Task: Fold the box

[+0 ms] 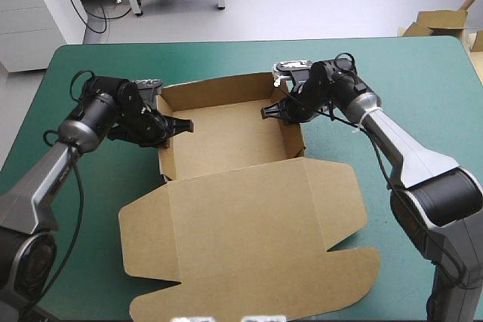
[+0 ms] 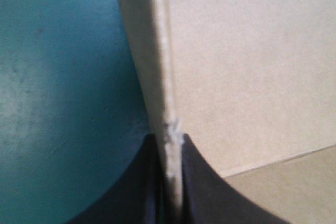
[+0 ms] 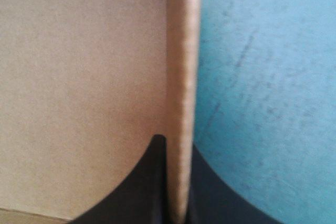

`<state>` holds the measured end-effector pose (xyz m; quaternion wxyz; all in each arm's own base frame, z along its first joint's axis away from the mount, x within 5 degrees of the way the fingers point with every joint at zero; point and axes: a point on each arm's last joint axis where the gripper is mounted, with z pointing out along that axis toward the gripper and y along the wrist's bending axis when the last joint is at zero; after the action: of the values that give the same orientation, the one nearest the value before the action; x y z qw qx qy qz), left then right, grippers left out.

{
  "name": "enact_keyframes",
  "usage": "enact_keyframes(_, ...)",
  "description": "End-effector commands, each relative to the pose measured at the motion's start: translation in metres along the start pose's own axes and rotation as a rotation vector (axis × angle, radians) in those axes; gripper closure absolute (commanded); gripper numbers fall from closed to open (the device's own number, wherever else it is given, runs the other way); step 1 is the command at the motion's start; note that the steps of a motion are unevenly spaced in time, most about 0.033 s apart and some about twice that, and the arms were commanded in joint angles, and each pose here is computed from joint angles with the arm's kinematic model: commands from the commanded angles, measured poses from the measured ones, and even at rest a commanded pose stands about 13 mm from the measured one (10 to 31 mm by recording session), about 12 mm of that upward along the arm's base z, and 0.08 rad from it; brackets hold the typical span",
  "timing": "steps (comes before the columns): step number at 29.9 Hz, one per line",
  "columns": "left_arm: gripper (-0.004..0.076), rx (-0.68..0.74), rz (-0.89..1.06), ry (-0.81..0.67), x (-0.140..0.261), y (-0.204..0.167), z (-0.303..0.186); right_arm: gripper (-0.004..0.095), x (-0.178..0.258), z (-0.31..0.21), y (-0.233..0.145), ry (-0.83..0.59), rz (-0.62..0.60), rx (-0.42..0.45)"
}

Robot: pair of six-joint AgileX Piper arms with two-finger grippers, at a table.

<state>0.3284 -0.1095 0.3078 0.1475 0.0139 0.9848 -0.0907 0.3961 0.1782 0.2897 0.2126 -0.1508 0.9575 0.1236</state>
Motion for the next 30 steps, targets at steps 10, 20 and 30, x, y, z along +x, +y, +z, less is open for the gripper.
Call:
enact_keyframes(10, 0.0731, 0.055, 0.155, -0.019, -0.047, -0.051, 0.003, 0.0928, 0.019, -0.042, -0.003, 0.074, -0.020, 0.128)
enact_keyframes(20, 0.0678, 0.059, 0.189, 0.004, -0.049, -0.053, 0.016, 0.0897, 0.023, -0.036, -0.011, 0.093, -0.054, 0.195)
enact_keyframes(30, 0.0209, 0.087, 0.272, 0.010, -0.048, -0.055, 0.015, 0.0378, 0.018, -0.041, -0.014, 0.056, -0.070, 0.243)
